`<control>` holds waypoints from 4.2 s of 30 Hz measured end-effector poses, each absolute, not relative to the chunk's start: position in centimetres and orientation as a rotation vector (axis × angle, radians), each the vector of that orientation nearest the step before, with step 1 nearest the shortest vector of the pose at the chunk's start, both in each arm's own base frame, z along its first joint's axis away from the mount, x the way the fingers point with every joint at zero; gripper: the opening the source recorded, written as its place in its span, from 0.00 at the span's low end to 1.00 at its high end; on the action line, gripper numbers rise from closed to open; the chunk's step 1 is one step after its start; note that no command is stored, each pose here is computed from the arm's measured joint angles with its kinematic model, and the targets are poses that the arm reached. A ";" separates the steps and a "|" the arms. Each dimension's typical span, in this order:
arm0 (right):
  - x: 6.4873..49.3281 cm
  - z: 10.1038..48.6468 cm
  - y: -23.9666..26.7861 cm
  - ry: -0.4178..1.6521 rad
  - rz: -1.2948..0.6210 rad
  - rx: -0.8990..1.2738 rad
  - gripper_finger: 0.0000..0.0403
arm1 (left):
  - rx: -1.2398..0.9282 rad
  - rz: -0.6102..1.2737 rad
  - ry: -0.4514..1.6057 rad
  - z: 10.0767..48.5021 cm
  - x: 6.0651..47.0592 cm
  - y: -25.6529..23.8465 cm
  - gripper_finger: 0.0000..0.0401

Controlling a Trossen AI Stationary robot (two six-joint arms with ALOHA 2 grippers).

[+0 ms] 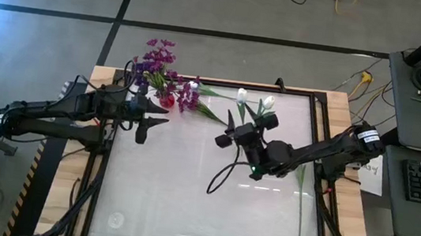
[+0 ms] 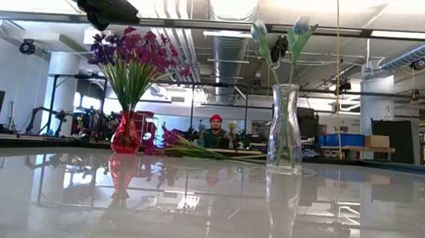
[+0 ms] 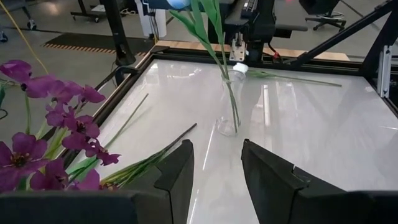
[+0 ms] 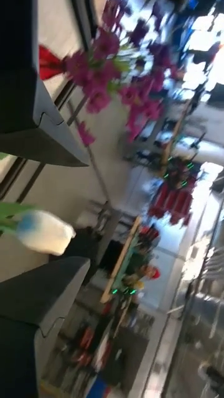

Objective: Sort flowers into vase by color
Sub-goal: Put the light purple flower into the red vase

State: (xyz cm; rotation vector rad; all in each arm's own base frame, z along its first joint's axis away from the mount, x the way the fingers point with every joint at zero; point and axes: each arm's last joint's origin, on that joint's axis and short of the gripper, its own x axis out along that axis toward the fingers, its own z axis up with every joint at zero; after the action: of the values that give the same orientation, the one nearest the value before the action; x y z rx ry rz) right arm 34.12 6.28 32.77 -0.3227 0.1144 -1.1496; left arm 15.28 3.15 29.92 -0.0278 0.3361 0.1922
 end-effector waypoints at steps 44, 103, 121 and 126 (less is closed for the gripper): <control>36.0 42.4 5.5 0.209 -0.945 -0.437 0.70 | -0.011 0.166 0.371 28.5 19.0 3.5 0.31; 29.6 46.8 -13.1 0.525 -0.510 0.050 0.68 | 0.595 -0.016 0.787 21.6 33.4 7.5 0.60; 29.6 46.3 -12.5 0.576 -0.492 0.064 0.68 | 0.558 0.052 0.842 17.3 36.0 11.7 0.60; 29.9 46.3 -11.8 0.575 -0.475 0.068 0.68 | 0.546 0.061 0.851 16.6 36.5 12.6 0.60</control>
State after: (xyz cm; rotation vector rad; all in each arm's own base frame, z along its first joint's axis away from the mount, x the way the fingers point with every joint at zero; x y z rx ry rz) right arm 29.85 -11.83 46.33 0.0677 0.5746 -0.4747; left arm 36.49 12.58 16.63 0.5462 0.8513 0.0615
